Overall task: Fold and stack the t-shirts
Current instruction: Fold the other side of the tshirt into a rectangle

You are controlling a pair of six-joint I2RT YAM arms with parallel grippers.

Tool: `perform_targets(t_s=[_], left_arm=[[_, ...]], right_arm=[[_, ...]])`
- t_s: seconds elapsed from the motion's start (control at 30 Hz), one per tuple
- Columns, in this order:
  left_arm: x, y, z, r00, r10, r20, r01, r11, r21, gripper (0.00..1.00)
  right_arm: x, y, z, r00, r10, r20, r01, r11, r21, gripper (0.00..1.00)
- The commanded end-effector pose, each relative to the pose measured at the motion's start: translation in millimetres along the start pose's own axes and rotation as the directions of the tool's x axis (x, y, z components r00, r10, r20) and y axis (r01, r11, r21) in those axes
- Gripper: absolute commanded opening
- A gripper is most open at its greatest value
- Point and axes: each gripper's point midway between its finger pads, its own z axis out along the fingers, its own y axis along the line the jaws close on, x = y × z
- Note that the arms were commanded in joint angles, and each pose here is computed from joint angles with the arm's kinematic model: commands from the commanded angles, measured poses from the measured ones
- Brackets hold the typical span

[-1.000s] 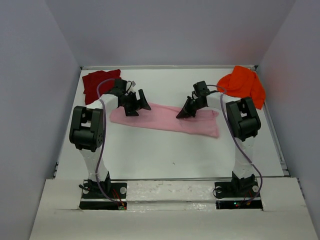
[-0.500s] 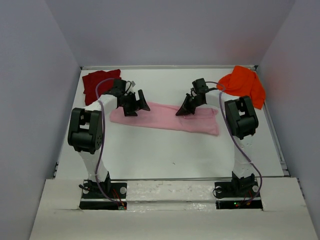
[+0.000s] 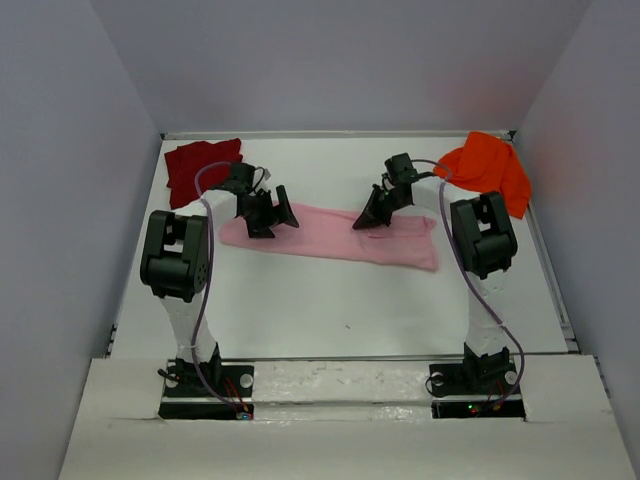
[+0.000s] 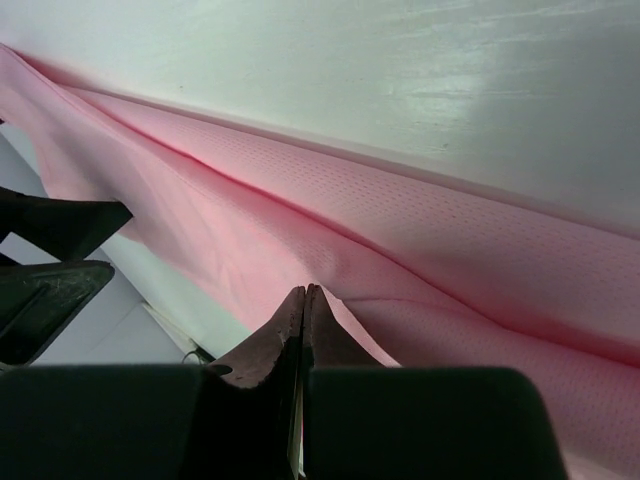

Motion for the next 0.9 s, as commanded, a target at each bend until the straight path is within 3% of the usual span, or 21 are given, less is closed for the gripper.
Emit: perform_targets(t_s=[0.0, 0.27, 0.87], left_arm=[[21.0, 15.3, 8.6, 0.998, -0.020, -0.062, 0.016, 0.998, -0.055, 0.99], [43.6, 25.9, 19.8, 0.993, -0.030, -0.117, 0.021, 0.997, -0.079, 0.99], [41.4, 21.9, 11.7, 0.994, -0.010, -0.113, 0.002, 0.997, -0.077, 0.99]], right_arm=[[-18.6, 17.1, -15.4, 0.998, -0.037, 0.054, 0.038, 0.999, -0.021, 0.00], [-20.9, 7.9, -14.3, 0.998, -0.029, 0.056, 0.029, 1.000, 0.000, 0.00], [-43.4, -45.3, -12.1, 0.998, -0.009, 0.065, 0.004, 0.997, 0.076, 0.00]])
